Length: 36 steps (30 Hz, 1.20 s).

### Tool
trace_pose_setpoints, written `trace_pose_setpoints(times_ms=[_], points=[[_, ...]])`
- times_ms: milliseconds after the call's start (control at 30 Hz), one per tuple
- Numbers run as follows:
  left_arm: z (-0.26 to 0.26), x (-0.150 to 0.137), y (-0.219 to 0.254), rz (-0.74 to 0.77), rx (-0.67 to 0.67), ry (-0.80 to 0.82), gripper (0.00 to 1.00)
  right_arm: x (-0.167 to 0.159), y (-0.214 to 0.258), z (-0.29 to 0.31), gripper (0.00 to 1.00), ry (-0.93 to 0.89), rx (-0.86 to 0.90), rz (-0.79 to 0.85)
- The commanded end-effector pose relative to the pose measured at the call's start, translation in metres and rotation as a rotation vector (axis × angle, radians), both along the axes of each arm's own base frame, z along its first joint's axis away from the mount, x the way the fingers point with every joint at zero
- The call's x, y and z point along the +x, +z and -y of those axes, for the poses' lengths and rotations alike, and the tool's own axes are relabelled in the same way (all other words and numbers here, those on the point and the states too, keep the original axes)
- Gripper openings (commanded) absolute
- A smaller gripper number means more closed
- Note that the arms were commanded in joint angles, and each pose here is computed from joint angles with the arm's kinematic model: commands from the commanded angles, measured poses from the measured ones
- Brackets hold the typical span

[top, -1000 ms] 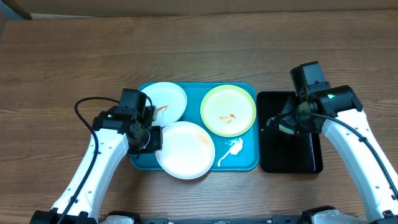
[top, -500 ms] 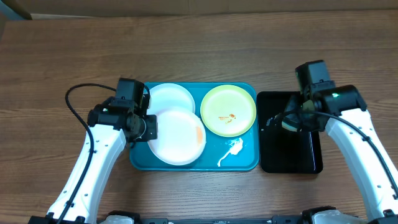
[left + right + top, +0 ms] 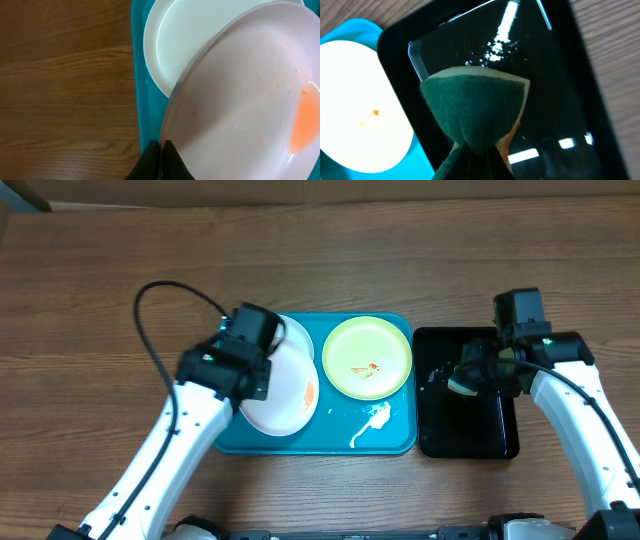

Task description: Clean dirty plates on tray and stack at the side

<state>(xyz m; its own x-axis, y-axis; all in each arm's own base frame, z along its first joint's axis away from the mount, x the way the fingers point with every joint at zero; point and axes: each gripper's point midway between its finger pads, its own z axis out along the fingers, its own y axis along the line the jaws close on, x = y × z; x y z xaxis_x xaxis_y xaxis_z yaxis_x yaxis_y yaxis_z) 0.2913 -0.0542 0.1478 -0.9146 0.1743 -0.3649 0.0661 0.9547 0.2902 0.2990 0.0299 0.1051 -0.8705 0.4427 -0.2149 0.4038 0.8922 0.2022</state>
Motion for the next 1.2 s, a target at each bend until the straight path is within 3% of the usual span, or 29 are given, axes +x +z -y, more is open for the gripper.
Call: trace_pose_setpoints(times_ms=[0, 433, 733, 967, 1167], points=[[0.002, 0.006, 0.025, 0.119, 0.082, 0.02, 0.04, 0.0, -0.013, -0.015, 0.04, 0.035, 0.162, 0.018], [0.027, 0.007, 0.058, 0.308, 0.296, -0.075, 0.04, -0.003, -0.056, -0.025, 0.04, -0.013, 0.552, 0.185], [0.046, 0.002, 0.071, 0.369, 0.378, -0.167, 0.04, -0.029, -0.097, -0.002, 0.04, -0.161, 0.529, 0.173], [0.053, -0.002, 0.074, 0.382, 0.402, -0.201, 0.04, -0.074, -0.143, 0.041, 0.04, -0.464, 0.283, -0.018], [0.053, -0.002, 0.074, 0.379, 0.402, -0.203, 0.04, -0.062, -0.134, 0.027, 0.04, -0.363, 0.357, 0.035]])
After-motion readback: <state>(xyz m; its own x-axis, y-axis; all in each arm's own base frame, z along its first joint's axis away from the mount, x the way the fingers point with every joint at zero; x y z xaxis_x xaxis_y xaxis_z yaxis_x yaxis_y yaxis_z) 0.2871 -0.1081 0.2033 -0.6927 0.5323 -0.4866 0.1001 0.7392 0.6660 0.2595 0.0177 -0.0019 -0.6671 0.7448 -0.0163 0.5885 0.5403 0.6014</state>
